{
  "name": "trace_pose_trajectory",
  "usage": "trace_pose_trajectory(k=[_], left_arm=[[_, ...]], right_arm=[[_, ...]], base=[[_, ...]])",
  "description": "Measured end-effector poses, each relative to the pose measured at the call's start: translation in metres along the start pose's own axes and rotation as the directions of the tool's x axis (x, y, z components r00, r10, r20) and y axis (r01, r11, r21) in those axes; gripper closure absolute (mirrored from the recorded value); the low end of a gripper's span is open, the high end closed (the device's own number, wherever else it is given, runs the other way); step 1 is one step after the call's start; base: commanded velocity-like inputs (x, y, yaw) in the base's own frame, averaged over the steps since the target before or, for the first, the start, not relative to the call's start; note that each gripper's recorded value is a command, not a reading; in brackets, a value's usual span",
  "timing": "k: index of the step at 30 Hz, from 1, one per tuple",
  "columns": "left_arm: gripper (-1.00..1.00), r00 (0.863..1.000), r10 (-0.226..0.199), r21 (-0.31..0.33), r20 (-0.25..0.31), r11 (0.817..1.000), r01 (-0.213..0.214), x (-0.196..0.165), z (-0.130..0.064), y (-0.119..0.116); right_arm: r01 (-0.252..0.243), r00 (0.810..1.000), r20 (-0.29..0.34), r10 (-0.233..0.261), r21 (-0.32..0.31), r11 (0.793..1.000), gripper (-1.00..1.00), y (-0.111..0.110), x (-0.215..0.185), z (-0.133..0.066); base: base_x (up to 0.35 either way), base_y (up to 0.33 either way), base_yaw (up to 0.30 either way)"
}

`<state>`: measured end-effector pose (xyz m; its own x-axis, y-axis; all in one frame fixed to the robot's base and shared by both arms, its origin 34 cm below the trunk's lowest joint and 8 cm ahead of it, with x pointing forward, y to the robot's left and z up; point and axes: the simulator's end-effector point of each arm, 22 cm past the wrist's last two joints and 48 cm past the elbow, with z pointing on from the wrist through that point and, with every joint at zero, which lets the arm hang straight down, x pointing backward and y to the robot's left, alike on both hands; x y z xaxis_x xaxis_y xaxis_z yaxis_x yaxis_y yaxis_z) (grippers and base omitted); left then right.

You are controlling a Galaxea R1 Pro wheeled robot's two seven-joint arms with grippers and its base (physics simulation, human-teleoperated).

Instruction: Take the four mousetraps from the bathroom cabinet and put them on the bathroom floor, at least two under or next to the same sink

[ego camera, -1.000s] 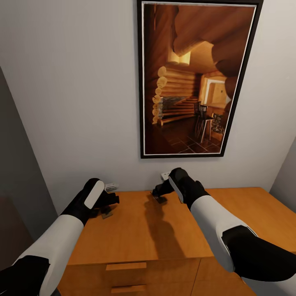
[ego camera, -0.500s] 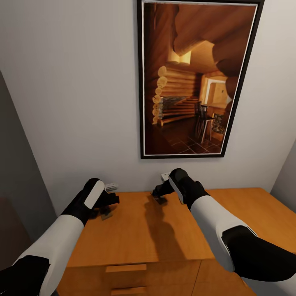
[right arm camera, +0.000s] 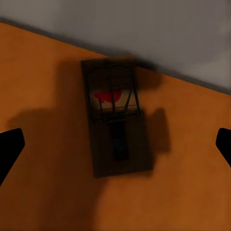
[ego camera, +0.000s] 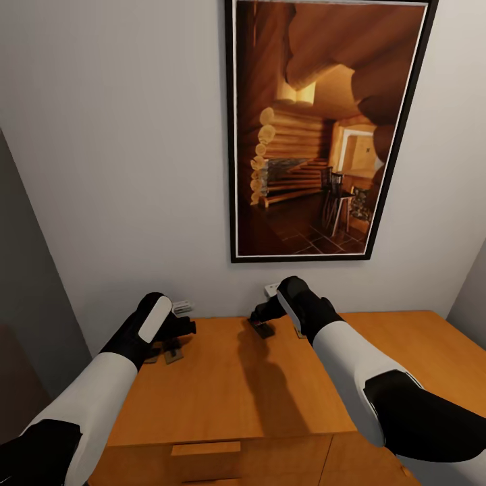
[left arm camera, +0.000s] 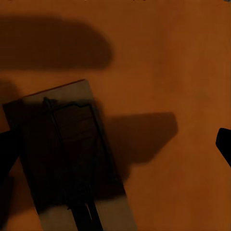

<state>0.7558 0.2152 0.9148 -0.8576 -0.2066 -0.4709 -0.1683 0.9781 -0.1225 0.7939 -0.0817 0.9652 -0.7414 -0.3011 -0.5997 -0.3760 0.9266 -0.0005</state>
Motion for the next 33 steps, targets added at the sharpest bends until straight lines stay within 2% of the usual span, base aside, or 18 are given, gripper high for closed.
trace_pose_trajectory(k=[9, 20, 33], left_arm=[[-1.0, 1.0, 0.001, 0.0, 0.0, 1.0, -0.001, 0.0, 0.0, 0.0], [-1.0, 1.0, 0.0, 0.0, 0.0, 1.0, 0.0, 0.0, 0.0, 0.0], [-1.0, 1.0, 0.001, 0.001, 0.0, 1.0, -0.001, 0.0, 0.0, -0.001]], right_arm=[[0.002, 1.0, -0.006, -0.002, -0.001, 1.0, -1.0, 0.0, 0.005, 0.004], [0.011, 0.999, -0.032, -0.011, -0.004, 1.0, -1.0, -0.004, 0.046, 0.041], [0.017, 0.999, -0.04, -0.017, -0.002, 1.0, -1.0, -0.005, 0.055, 0.046]], base=[[0.001, 0.0, 0.0], [0.0, 0.0, 0.0], [0.021, 0.0, 0.0]])
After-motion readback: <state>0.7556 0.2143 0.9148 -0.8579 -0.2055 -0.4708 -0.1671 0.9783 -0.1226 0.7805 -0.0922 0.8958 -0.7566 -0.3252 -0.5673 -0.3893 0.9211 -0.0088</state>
